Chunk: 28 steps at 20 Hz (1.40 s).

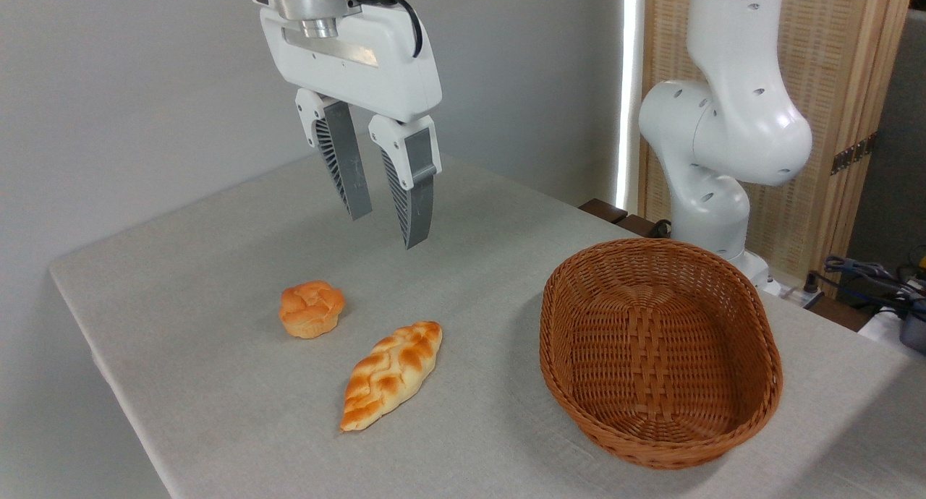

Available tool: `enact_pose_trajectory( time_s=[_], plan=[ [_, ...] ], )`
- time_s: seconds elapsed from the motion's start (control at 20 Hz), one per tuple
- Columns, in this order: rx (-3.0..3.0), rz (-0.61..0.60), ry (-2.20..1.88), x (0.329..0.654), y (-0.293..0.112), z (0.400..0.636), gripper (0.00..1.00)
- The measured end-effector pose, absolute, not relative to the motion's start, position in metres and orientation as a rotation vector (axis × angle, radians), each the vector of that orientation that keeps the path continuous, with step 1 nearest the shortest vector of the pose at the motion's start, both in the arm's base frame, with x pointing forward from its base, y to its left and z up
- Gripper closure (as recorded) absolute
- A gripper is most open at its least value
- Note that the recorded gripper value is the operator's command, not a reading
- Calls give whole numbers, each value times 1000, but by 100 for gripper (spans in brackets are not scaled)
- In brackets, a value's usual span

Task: Put bread into the basket
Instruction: 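Move the open gripper down over the small round orange bun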

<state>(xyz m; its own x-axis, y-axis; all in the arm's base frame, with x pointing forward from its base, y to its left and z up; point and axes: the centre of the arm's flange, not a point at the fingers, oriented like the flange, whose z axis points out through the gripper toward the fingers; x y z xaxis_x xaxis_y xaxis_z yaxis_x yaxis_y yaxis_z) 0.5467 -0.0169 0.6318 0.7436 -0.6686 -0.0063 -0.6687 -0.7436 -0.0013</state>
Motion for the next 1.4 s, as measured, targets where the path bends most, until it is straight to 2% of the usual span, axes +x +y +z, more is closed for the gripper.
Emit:
enact_pose_trajectory(
  time_s=[0.55,0.85,1.0,1.25,1.4],
  plan=[
    [-2924,1,1135,547,-21,632,0],
    [-2854,-100,1247,552,-68,628,0],
    [-2808,-107,1354,550,-110,609,0],
    [-2716,-144,1523,541,-179,552,0],
    [-2647,-118,1611,529,-211,515,0]
  ],
)
